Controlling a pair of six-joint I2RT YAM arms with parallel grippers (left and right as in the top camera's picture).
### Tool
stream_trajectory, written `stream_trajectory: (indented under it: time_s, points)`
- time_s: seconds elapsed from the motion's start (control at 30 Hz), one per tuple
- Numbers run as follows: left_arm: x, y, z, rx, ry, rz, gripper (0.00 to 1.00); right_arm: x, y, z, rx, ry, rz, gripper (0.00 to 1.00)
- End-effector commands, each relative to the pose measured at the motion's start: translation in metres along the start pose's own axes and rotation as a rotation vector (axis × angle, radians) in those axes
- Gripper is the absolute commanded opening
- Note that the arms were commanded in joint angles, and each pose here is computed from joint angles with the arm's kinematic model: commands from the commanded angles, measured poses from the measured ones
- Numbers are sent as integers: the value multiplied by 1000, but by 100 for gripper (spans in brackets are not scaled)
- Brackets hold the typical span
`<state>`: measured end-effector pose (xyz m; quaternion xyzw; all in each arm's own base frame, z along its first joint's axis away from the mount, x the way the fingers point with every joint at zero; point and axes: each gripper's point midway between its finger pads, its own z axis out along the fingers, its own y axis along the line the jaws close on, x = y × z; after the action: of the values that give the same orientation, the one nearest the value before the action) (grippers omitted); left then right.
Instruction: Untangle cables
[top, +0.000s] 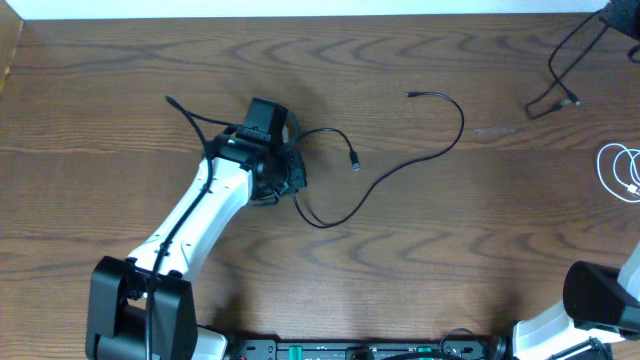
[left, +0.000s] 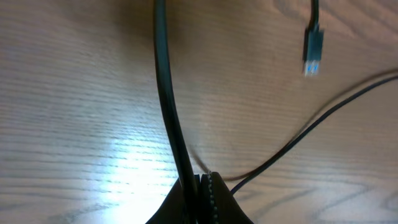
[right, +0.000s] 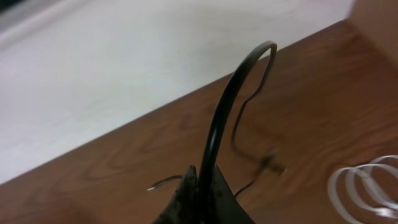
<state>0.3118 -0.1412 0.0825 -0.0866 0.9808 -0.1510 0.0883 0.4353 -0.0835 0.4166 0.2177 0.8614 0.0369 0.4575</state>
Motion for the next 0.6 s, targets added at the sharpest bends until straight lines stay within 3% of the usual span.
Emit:
stream_trajectory:
  time_s: [0.0, 0.13, 0.27, 0.43, 0.57]
  points:
    - [9, -5, 3, -9, 19, 52, 8, -3, -34, 20, 131, 15, -145, 1]
    - [14, -8, 4, -14, 31, 66, 8, 6, -93, 59, 270, 105, -164, 1]
    - [16, -7, 4, -18, 37, 64, 7, -1, -160, 57, 445, 83, -2, 1]
    - [16, -7, 4, -18, 37, 64, 8, -16, -201, 48, 388, 33, 106, 1]
    - [16, -7, 4, -18, 37, 64, 8, -41, -200, 47, 231, -59, 139, 1]
